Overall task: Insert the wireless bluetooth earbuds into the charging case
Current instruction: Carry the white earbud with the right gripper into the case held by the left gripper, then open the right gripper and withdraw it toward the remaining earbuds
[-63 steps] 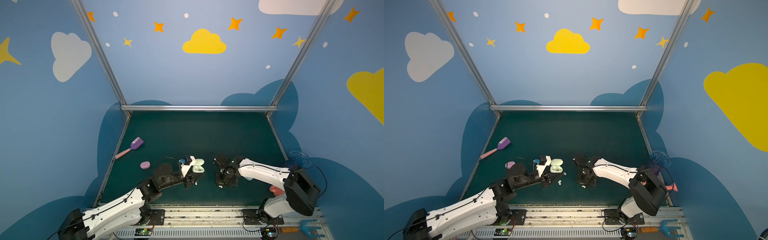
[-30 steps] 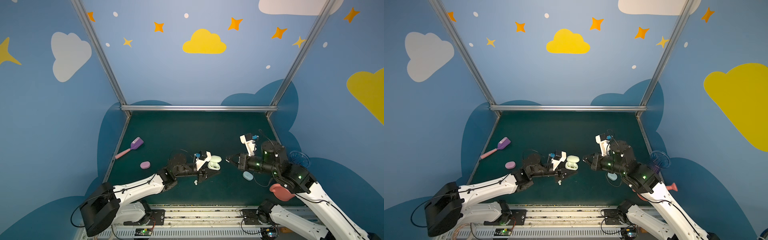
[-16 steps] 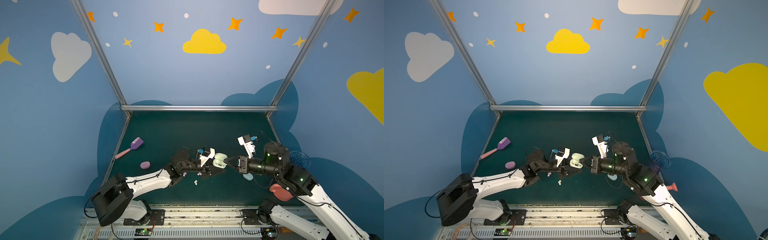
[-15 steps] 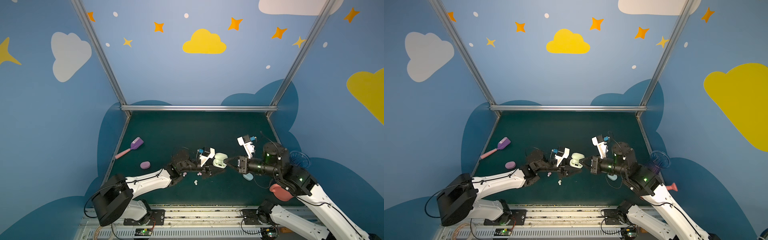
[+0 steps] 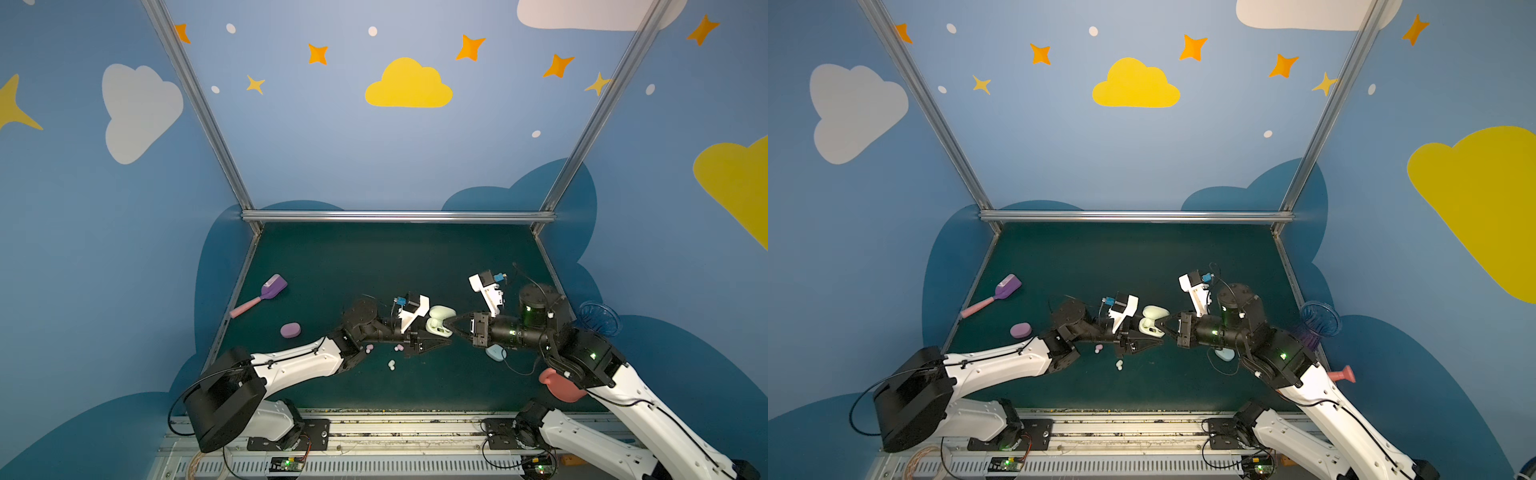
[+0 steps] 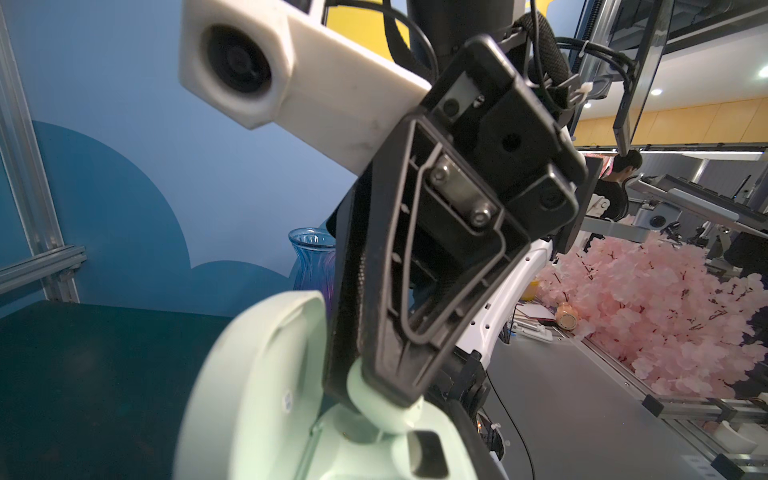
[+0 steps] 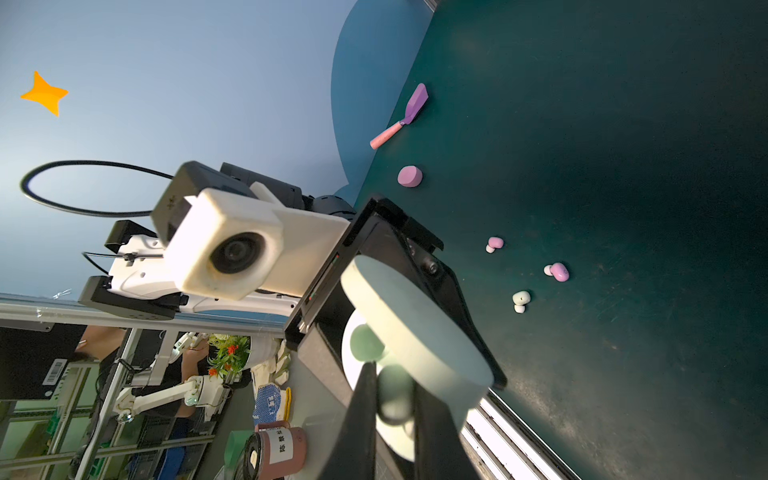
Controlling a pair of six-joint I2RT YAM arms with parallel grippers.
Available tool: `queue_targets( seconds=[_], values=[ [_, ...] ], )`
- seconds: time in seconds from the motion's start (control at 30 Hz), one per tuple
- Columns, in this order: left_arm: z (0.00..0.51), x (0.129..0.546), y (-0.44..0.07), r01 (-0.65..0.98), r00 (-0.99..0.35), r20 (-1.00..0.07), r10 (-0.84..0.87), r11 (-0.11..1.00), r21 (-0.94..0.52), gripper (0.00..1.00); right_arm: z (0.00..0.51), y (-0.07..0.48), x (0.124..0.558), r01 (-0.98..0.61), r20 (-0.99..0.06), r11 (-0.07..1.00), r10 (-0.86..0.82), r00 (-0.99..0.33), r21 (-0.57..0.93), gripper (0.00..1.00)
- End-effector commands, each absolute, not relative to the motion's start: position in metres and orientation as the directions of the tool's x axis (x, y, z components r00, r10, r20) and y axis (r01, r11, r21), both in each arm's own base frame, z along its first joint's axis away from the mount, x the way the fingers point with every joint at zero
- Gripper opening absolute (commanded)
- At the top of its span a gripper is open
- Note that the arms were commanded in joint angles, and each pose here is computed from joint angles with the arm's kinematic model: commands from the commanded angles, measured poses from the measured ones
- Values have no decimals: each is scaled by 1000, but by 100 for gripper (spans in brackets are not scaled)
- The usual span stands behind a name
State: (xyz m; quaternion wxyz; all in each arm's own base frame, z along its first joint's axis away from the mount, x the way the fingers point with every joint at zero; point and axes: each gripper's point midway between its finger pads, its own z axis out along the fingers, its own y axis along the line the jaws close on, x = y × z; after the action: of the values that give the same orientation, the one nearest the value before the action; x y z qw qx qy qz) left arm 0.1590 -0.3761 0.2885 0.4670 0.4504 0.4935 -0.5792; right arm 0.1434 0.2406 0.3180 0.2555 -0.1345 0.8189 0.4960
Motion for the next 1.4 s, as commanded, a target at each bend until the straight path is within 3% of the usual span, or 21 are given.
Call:
queue_targets(
  seconds=[0.0, 0.07, 0.43, 1.37],
  values=[
    [307, 155, -372, 990, -119, -983, -140, -93, -106, 7, 314, 242, 144, -473, -549, 475, 27, -835, 742, 7],
    [307, 155, -372, 991, -116, -983, -141, -88, -104, 7, 314, 242, 143, -472, -548, 477, 25, -836, 741, 8],
    [306, 155, -371, 991, -113, -984, -139, -83, -102, 7, 316, 237, 146, -472, -563, 519, 23, -826, 713, 39],
    [295, 159, -377, 986, -154, -982, -110, -79, -146, 7, 339, 243, 144, -510, -590, 503, 0, -807, 698, 58]
  ],
)
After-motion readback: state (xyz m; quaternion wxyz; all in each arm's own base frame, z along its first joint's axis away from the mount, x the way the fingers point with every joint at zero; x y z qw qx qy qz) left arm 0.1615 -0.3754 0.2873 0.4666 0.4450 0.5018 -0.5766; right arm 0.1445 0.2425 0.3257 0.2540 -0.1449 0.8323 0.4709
